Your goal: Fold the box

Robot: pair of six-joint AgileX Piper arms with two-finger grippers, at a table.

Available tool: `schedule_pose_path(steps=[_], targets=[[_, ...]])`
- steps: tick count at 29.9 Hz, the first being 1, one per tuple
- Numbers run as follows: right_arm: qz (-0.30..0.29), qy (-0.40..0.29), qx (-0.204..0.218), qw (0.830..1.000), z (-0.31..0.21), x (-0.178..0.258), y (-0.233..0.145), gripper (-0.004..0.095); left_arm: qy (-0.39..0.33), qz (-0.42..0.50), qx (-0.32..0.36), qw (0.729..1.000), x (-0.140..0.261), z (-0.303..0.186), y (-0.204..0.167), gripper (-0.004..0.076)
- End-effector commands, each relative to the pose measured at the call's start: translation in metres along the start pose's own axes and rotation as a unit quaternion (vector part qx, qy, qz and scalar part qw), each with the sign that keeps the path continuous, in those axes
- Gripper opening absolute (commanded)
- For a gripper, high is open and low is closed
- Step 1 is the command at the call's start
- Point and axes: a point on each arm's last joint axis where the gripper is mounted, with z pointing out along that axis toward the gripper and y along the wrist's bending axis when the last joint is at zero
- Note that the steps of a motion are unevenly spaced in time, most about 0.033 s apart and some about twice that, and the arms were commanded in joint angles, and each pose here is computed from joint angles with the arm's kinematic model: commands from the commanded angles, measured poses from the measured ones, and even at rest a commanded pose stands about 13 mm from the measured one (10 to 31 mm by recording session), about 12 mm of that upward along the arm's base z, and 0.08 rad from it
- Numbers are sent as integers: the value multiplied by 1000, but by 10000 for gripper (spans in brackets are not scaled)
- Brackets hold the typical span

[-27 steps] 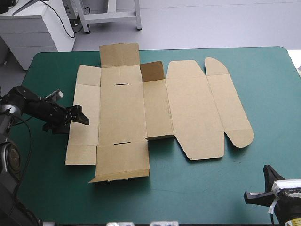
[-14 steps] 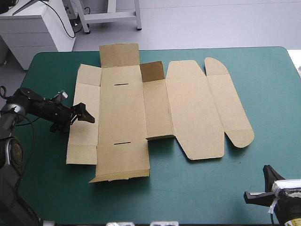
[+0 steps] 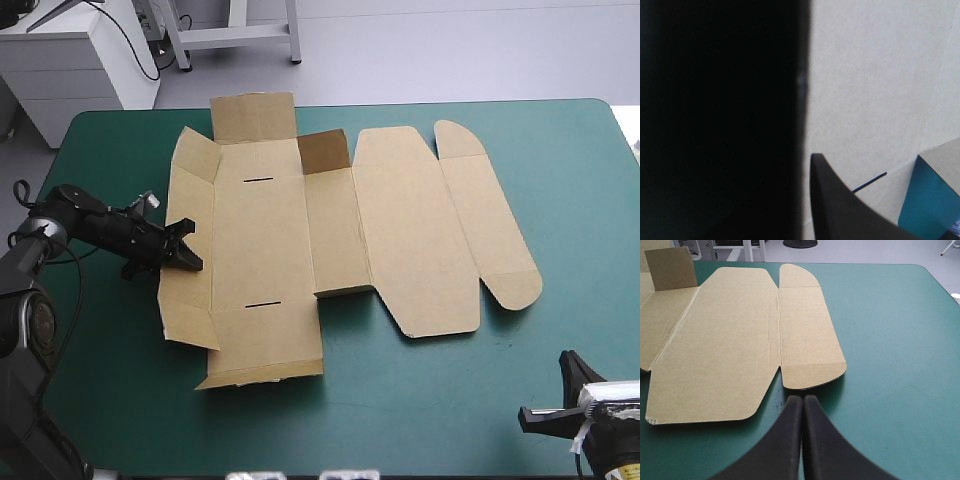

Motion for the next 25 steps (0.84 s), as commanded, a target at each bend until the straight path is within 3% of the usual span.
schedule_pose_path(steps=[1, 8, 13, 17, 21, 25], targets=[[-6, -65, 3, 998, -9, -14, 0, -20, 8, 19, 43, 999, 7, -17, -24, 1], [-6, -65, 3, 998, -9, -14, 0, -20, 7, 22, 43, 999, 6, -17, -24, 1], [-6, -65, 3, 998, -9, -14, 0, -20, -27, 77, 33, 996, -5, -36, -39, 0], [-6, -65, 3, 998, -9, -14, 0, -20, -58, 167, -55, 983, -15, -64, -65, -8], [0, -66, -1, 998, -9, -14, 0, -20, -66, 297, -219, 927, -17, -79, -106, -8], [0, -65, -1, 998, -9, -14, 0, -20, -69, 422, -304, 852, -14, -80, -151, -8]])
